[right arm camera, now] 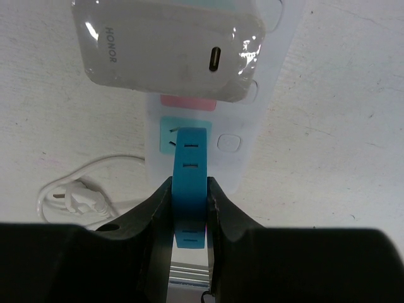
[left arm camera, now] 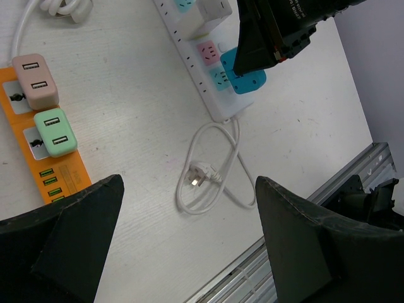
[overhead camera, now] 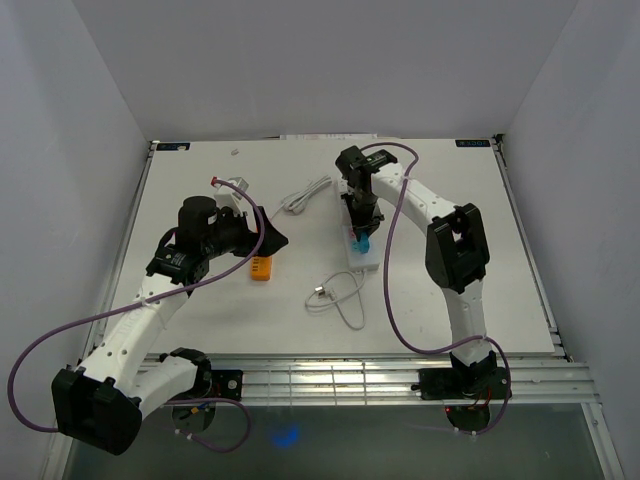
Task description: Insert the plug
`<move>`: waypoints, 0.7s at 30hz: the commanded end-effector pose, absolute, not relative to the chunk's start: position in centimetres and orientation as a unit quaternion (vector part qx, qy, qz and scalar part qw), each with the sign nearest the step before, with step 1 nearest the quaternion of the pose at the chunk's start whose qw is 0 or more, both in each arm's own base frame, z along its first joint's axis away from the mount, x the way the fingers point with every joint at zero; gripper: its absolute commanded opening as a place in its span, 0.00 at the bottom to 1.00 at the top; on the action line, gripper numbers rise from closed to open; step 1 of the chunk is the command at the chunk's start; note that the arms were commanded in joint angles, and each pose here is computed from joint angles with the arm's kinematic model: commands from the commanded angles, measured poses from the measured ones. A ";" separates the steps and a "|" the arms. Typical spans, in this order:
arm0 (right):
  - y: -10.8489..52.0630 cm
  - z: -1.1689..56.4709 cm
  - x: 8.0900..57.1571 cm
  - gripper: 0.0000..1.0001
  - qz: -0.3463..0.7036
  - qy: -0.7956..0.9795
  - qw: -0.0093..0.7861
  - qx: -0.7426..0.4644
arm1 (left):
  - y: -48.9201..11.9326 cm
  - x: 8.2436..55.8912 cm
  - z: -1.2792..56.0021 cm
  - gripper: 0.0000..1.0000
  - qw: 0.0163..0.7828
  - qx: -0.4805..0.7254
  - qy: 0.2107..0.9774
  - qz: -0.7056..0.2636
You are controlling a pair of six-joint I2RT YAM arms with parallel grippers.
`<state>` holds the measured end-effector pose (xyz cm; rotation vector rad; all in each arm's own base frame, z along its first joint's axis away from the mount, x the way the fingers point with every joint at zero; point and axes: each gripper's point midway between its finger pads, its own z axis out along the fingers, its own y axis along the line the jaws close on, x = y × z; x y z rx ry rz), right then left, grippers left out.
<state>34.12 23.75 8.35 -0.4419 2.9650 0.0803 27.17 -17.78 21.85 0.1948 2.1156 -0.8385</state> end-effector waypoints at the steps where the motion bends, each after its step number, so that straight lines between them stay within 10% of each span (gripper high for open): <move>1: 22.6 5.3 32.7 0.08 -0.006 0.989 0.034 -0.145 | -17.6 27.0 22.8 0.96 0.435 0.086 0.832 -0.333; 21: 22.0 3.0 32.0 0.08 -0.016 0.989 0.024 -0.146 | -17.7 27.1 22.6 0.96 0.433 0.087 0.833 -0.334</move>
